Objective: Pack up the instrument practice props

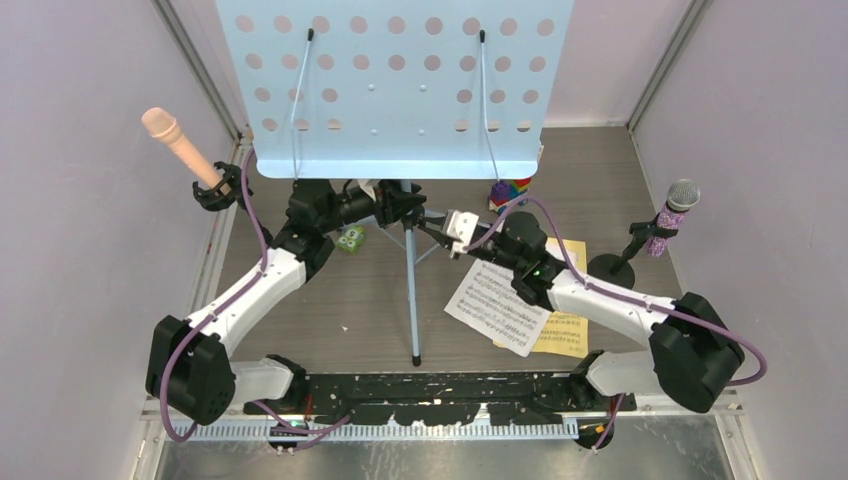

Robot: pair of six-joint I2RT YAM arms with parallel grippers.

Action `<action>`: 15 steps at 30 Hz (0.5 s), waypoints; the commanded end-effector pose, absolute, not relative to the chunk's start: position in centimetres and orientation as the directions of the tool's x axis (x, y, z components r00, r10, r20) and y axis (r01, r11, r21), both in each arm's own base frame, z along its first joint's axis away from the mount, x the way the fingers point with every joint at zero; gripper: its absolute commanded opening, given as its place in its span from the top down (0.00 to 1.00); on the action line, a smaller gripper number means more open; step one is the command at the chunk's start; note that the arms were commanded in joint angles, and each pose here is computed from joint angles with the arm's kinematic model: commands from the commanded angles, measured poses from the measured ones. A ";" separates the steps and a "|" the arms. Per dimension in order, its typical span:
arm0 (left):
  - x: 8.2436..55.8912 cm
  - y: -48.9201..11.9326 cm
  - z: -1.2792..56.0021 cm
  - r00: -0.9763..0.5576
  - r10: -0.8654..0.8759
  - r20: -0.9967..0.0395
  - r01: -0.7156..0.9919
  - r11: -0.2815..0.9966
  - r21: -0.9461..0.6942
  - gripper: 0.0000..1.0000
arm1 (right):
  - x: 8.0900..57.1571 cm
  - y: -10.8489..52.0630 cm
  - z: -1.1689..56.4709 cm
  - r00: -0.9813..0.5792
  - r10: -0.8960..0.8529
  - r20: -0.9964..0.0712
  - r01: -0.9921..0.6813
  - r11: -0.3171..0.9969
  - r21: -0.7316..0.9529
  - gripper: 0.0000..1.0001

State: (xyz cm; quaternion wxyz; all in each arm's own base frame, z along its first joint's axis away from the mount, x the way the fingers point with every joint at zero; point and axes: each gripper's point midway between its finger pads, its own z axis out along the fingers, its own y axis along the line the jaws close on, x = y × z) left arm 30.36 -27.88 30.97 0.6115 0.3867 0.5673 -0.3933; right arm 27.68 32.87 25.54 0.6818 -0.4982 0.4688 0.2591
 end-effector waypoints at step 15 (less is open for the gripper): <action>28.2 -29.0 31.9 0.070 -0.046 -0.996 0.959 0.276 0.054 1.00 | 25.9 32.6 19.4 0.723 -0.682 -0.116 -0.255 -0.107 -0.961 0.99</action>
